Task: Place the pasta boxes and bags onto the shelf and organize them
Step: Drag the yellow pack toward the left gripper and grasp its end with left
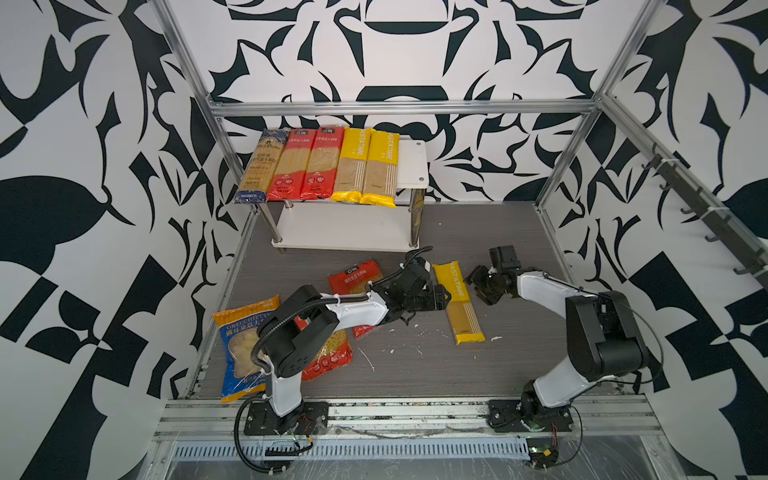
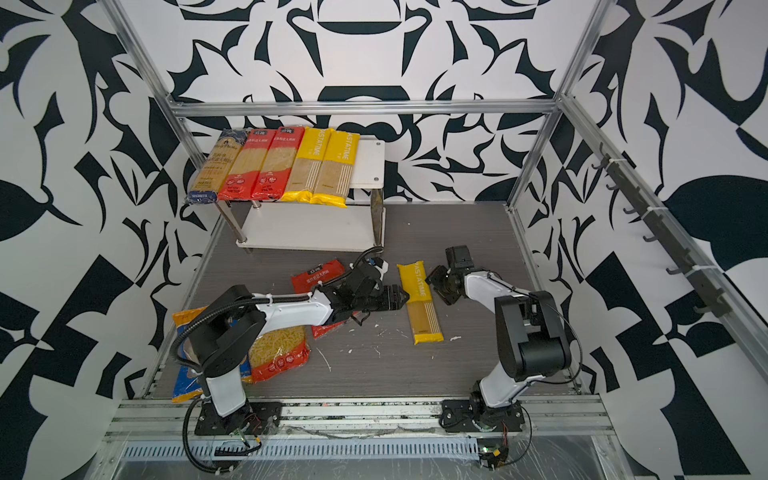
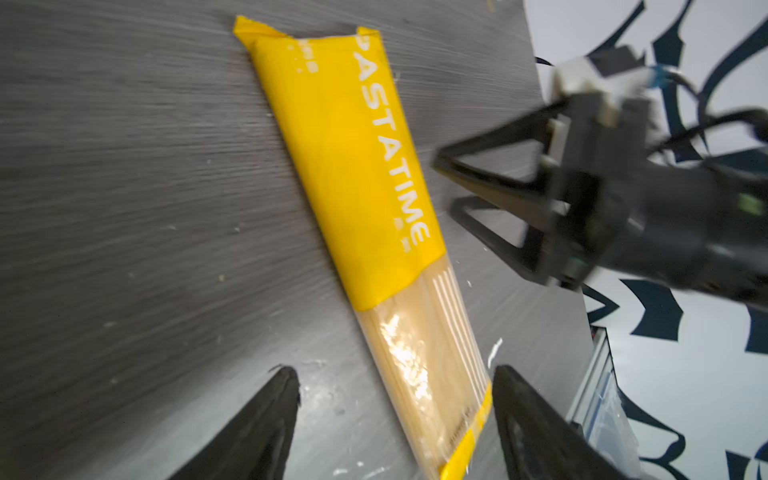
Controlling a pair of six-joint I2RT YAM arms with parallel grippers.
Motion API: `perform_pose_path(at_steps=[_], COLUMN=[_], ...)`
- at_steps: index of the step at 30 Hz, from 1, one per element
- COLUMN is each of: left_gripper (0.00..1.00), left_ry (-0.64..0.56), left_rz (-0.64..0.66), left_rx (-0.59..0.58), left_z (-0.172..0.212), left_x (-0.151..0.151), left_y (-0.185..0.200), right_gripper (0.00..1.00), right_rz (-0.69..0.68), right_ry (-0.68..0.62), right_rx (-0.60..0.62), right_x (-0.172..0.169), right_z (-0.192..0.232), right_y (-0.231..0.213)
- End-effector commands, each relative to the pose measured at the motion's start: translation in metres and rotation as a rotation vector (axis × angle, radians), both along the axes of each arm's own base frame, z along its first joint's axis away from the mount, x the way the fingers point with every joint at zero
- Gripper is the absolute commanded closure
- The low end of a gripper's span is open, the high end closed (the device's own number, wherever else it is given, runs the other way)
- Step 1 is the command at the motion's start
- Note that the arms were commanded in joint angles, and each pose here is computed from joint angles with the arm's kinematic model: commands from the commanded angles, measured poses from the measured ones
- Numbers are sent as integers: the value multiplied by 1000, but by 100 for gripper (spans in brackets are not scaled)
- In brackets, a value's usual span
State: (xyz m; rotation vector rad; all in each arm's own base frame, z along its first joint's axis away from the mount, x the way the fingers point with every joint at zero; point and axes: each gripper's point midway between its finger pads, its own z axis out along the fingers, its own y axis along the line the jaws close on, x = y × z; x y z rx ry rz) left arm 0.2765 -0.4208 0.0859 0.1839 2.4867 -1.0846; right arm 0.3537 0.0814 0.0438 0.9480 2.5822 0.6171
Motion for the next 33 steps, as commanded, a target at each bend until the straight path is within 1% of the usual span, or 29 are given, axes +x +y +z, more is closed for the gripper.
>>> perform_pose_path(at_steps=[1,3,5,10,12,15,20,21,24,25,28,33], left_gripper=[24,25,26,27,32,36,37,37,37,36,37,39], left_ry=[114,152,184,205,216,225,164,159,157,156,159,176], left_rz=[-21,-14,-10,-4,-12,-8,8,6,-7,-10,-9,-20], left_rx=[16,10,-3,2,4,15,93,105,124,134,156,135], left_z=[-17,-27,-36,-49,-54,-58,-47,-46,-46,-48,-54,-57], left_x=[-13,-17,-19,-19,-20,-21,-15,-15,-20,-20,-17,-12], left_y=[-8,-11,-14,-15,-16,-13,7,10,15,17,21,13], right_gripper=[34,34,35,37,39,41,41,40,36,35,34,34], right_rz=[213,261,270,292,298,321,373,376,362,336,316,313], right_ry=[44,64,81,72,63,43,18,12,-13,-16,-46,-29], right_rx=[-28,-19,2,22,70,171,271,270,172,146,122,100], right_x=[-35,-51,-62,-73,-74,-82,-106,-106,-99,-93,-70,-39], right_z=[-1,-10,-18,-24,-24,-15,3,7,14,13,10,-5], right_y=[2,4,7,23,32,56,79,78,53,43,33,35])
